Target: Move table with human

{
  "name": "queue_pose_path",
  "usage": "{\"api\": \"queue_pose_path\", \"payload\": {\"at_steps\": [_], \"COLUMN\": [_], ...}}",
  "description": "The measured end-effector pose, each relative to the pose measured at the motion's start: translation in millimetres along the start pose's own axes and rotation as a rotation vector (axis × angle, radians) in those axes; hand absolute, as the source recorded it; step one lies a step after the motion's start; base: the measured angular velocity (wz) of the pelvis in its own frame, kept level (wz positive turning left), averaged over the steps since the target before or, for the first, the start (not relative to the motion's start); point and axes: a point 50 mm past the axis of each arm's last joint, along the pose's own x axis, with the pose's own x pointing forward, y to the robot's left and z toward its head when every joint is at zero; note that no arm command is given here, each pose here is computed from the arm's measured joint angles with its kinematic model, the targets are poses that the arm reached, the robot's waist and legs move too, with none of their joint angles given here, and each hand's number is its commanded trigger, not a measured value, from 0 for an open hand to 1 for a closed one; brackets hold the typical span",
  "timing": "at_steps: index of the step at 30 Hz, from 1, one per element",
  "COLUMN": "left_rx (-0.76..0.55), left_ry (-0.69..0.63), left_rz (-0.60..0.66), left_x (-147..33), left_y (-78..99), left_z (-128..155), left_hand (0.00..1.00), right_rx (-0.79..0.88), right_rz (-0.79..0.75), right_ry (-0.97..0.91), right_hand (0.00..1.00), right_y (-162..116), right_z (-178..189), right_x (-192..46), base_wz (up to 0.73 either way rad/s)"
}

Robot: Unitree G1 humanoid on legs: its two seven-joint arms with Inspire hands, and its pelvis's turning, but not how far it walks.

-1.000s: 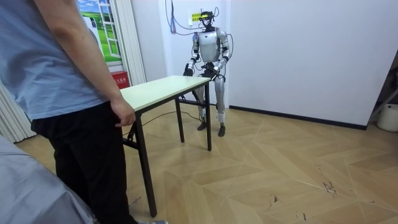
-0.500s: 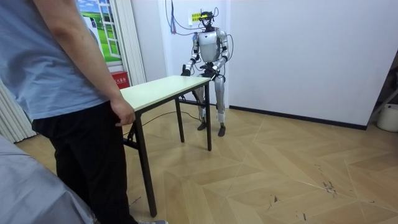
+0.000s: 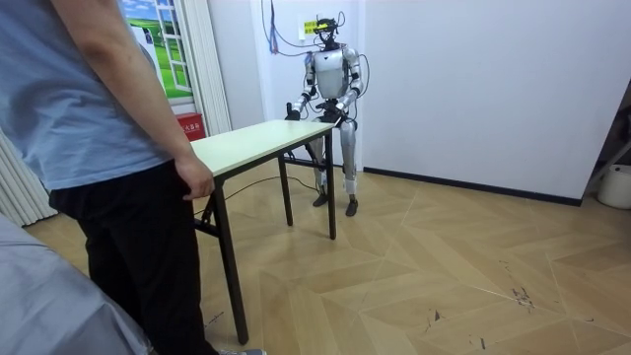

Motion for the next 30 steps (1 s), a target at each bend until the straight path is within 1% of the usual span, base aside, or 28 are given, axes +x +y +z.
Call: {"api": "queue_pose_path", "payload": {"at_steps": [7,14,21,27,28,29,30], "left_rx": [-0.020,-0.100,-0.207,-0.231,-0.233,-0.244,-0.256], "left_ry": [-0.022,-0.074,-0.125,-0.150,-0.150,-0.150,-0.152], "left_rz": [-0.014,-0.010,-0.013,-0.019,-0.019,-0.022,-0.024], "left_x": [3.3,8.9,9.2,9.5,9.5,9.6,9.8], "left_y": [-6.7,-11.0,-14.1,-15.5,-15.6,-15.7,-16.0], "left_z": [0,-9,-8,-8,-8,-9,-9], "left_hand": [0.00,0.00,0.00,0.00,0.02,0.50,0.75], "right_rx": [0.021,0.045,0.053,0.045,0.045,0.044,0.041], "right_rz": [0.022,0.022,0.019,0.021,0.021,0.021,0.021], "right_ry": [-0.006,-0.022,-0.030,-0.029,-0.030,-0.031,-0.027], "right_hand": [0.00,0.00,0.00,0.00,0.09,0.56,1.00], "right_y": [1,2,6,7,7,7,7], "right_z": [-5,-12,-16,-19,-19,-19,-20], "right_x": [2,4,12,13,13,13,13], "base_wz": [0.01,0.01,0.00,0.00,0.00,0.00,0.00]}}
